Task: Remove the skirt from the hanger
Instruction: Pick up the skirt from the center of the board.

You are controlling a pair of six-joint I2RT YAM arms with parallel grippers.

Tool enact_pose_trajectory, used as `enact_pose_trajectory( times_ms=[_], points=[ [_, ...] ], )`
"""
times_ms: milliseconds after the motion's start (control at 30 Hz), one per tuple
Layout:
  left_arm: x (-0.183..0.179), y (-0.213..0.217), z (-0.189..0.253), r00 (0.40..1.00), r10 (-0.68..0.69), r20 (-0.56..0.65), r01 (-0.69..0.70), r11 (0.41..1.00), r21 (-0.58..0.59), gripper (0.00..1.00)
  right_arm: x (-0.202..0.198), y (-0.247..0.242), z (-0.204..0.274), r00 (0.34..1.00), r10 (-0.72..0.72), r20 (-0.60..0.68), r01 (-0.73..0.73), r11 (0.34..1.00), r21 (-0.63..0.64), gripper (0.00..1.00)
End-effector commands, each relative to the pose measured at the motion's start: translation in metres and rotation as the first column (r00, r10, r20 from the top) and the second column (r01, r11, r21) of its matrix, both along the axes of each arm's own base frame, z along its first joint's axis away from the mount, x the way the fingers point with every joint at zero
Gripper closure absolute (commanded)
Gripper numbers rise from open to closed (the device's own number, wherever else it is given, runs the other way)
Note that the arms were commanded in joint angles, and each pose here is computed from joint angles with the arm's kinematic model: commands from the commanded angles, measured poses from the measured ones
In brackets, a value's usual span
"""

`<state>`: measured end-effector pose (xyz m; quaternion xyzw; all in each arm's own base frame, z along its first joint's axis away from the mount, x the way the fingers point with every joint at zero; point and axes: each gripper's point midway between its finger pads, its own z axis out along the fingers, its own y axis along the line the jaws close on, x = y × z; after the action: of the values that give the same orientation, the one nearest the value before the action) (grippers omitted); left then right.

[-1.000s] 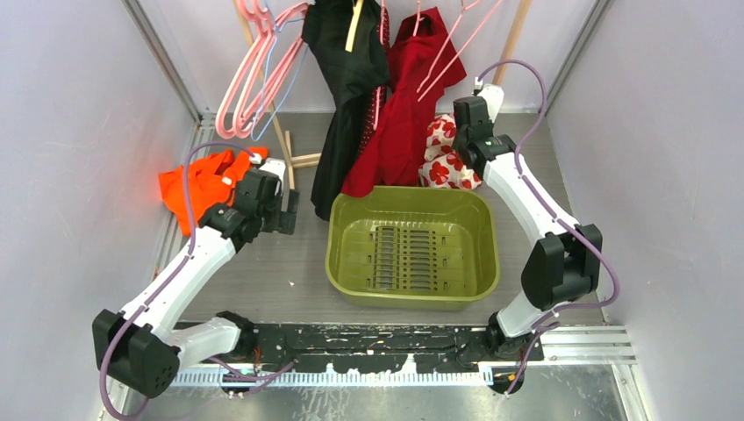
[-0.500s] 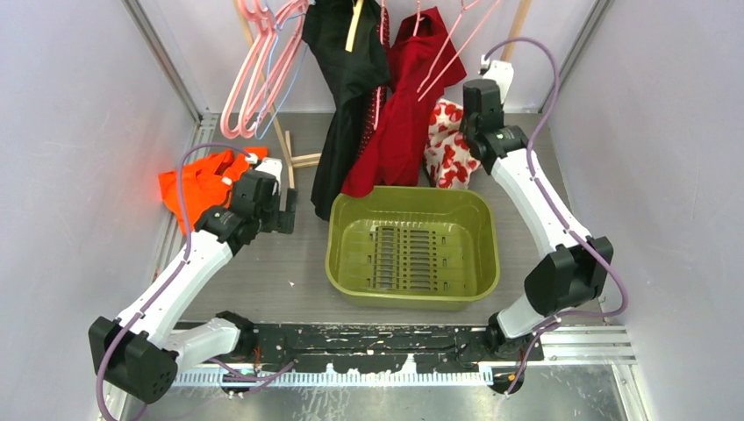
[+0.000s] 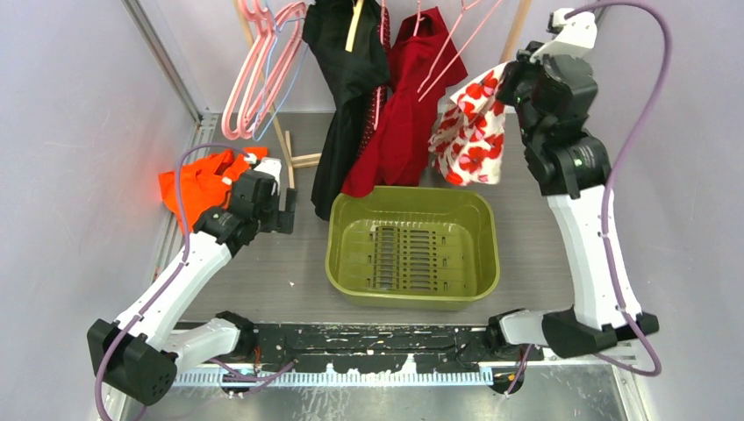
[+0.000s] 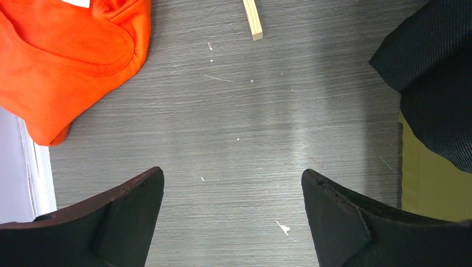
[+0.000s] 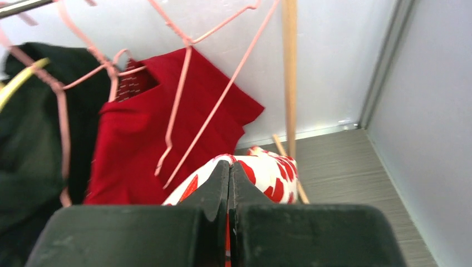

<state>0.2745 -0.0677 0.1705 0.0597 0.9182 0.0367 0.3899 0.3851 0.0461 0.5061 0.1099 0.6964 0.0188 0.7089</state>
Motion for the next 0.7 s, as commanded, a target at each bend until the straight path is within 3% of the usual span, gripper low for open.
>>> enact_pose_trajectory(
  times_ms=[0,200,333,533,667],
  points=[
    [0.003,-0.003,0.013,0.999,-0.006,0.049,0.008,1.0,-0.027,0.07,-0.056,0.027,0.027,0.975,0.212,0.061,-0.217,0.972,0.088,0.99],
    [0.009,-0.008,0.014,0.998,-0.032,0.046,0.033,0.999,-0.023,0.07,-0.143,0.059,0.052,0.861,0.494,0.121,-0.506,0.856,0.105,0.99],
    [0.016,-0.016,0.014,0.998,-0.051,0.041,0.053,0.998,-0.038,0.07,-0.186,0.08,0.069,0.755,0.63,0.183,-0.655,0.737,0.166,0.99],
    [0.023,-0.026,0.015,0.997,-0.069,0.035,0.071,0.995,-0.071,0.08,-0.228,0.096,0.104,0.624,0.73,0.278,-0.78,0.605,0.162,0.99],
    [0.021,-0.026,0.014,0.997,-0.065,0.036,0.068,0.995,-0.08,0.09,-0.24,0.097,0.134,0.573,0.735,0.361,-0.81,0.576,0.111,0.99]
  ],
)
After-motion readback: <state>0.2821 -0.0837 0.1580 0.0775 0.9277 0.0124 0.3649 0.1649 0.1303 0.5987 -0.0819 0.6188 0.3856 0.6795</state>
